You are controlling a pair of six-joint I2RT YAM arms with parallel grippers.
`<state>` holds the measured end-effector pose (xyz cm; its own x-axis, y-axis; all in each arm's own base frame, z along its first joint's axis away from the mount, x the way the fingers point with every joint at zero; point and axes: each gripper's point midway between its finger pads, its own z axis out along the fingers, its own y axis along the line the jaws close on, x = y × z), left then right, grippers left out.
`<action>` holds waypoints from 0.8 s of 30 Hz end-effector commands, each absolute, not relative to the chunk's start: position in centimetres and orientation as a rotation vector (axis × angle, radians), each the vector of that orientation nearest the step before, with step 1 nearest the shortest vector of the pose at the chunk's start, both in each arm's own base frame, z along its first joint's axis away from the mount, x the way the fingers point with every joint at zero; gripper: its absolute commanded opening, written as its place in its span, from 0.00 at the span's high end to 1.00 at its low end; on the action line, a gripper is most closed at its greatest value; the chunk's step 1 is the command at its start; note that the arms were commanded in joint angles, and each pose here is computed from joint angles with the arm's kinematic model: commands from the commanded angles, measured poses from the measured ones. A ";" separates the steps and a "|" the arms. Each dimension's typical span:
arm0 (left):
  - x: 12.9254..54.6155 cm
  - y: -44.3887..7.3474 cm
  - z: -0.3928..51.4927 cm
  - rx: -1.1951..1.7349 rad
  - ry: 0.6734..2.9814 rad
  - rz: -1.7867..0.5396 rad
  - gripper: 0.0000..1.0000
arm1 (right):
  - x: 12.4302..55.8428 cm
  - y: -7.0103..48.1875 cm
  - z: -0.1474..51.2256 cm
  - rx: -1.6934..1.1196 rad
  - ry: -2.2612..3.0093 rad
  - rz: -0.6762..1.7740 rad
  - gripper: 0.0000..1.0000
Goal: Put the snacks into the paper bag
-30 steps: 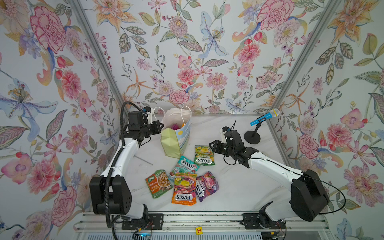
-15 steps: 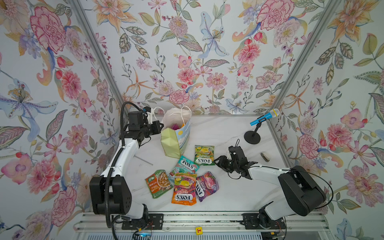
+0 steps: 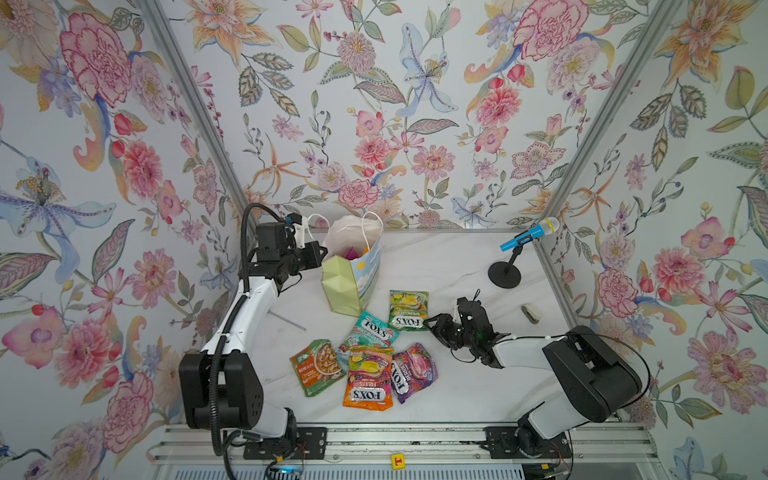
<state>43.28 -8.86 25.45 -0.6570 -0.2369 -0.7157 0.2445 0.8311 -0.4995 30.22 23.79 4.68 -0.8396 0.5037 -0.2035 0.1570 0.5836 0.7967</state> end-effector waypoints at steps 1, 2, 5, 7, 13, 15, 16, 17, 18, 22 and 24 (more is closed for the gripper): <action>42.7 -8.9 22.8 -0.016 2.247 -0.742 1.00 | 30.5 23.9 4.1 0.578 2.377 1.167 0.55; 42.7 -8.9 22.8 -0.016 2.249 -0.743 1.00 | 30.6 24.0 4.0 0.588 2.372 1.178 0.55; 42.7 -8.9 22.8 -0.016 2.248 -0.743 1.00 | 30.6 24.3 3.6 0.606 2.366 1.194 0.55; 42.7 -9.0 22.9 -0.015 2.248 -0.743 1.00 | 30.6 24.4 3.3 0.619 2.368 1.199 0.55; 42.7 -8.9 22.8 -0.015 2.250 -0.742 1.00 | 30.8 24.7 2.8 0.645 2.353 1.216 0.57; 42.7 -8.9 22.9 -0.013 2.247 -0.740 1.00 | 30.9 24.7 2.6 0.655 2.349 1.217 0.61; 42.7 -8.9 22.9 -0.014 2.248 -0.739 1.00 | 31.0 24.7 2.5 0.659 2.345 1.221 0.64; 42.7 -8.9 22.9 -0.013 2.248 -0.740 1.00 | 31.1 24.7 2.4 0.662 2.341 1.224 0.71; 42.7 -8.9 23.0 -0.014 2.247 -0.740 1.00 | 31.1 24.7 2.4 0.669 2.336 1.229 0.77; 42.6 -8.9 22.8 -0.014 2.251 -0.739 1.00 | 31.4 24.8 2.5 0.682 2.303 1.266 1.00; 42.6 -9.0 22.6 -0.013 2.257 -0.742 1.00 | 31.7 24.7 3.0 0.683 2.282 1.279 1.00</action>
<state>43.28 -8.86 25.45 -0.6569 -0.2366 -0.7159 0.2448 0.8312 -0.4993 31.29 24.78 2.35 -0.7984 0.5882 -0.1284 0.2186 0.4819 0.8485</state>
